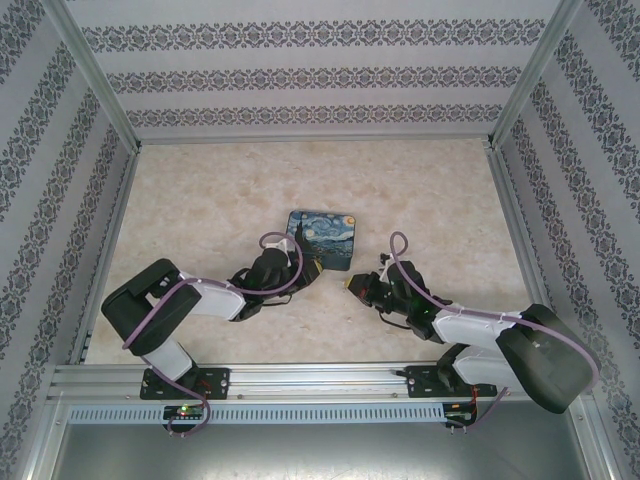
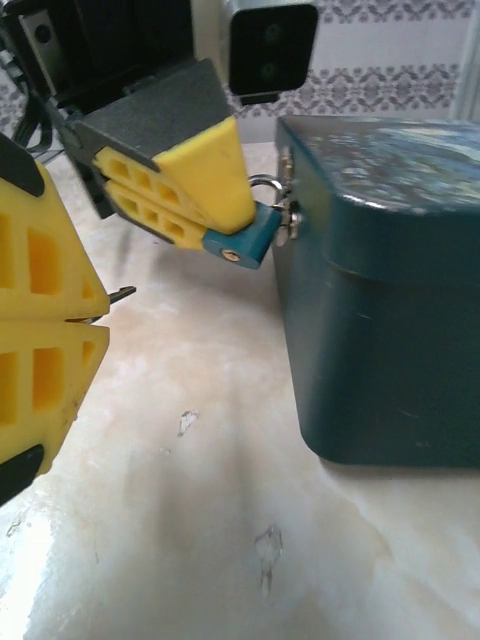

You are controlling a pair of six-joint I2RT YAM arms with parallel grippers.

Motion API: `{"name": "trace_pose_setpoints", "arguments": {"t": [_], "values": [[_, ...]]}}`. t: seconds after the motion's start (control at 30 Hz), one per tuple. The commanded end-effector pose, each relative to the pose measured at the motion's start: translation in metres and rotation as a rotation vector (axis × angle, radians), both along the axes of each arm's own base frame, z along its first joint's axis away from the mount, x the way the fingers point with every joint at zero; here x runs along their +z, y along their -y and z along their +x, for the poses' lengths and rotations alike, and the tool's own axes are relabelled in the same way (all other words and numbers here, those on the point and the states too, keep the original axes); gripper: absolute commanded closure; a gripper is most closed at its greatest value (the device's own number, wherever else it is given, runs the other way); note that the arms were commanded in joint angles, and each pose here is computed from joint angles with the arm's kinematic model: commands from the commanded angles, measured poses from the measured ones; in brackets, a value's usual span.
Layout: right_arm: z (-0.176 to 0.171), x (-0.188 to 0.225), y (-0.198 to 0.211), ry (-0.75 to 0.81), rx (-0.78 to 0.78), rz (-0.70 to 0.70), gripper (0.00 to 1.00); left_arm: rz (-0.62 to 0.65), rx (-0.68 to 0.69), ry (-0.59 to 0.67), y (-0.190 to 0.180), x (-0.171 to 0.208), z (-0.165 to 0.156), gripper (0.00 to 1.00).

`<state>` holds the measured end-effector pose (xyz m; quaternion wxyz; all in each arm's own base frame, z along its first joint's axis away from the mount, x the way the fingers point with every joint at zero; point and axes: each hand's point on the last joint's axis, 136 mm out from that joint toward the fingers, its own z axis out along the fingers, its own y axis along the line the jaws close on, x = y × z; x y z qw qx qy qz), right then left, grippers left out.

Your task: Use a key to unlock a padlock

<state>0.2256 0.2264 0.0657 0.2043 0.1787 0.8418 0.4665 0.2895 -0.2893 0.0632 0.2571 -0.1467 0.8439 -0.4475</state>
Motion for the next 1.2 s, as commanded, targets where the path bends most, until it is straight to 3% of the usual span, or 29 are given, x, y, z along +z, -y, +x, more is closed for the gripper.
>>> {"name": "trace_pose_setpoints", "arguments": {"t": [0.0, 0.7, 1.17], "values": [[0.007, 0.005, 0.003, -0.005, -0.08, 0.04, 1.0, -0.121, 0.032, 0.009, 0.003, 0.016, 0.007, 1.0], [0.019, 0.008, -0.017, -0.046, -0.147, 0.073, 1.0, -0.308, 0.162, -0.066, -0.002, 0.034, 0.014, 1.0], [0.029, 0.007, -0.032, -0.052, -0.142, 0.076, 1.0, -0.317, 0.167, -0.066, -0.002, 0.033, 0.015, 1.0]]}}
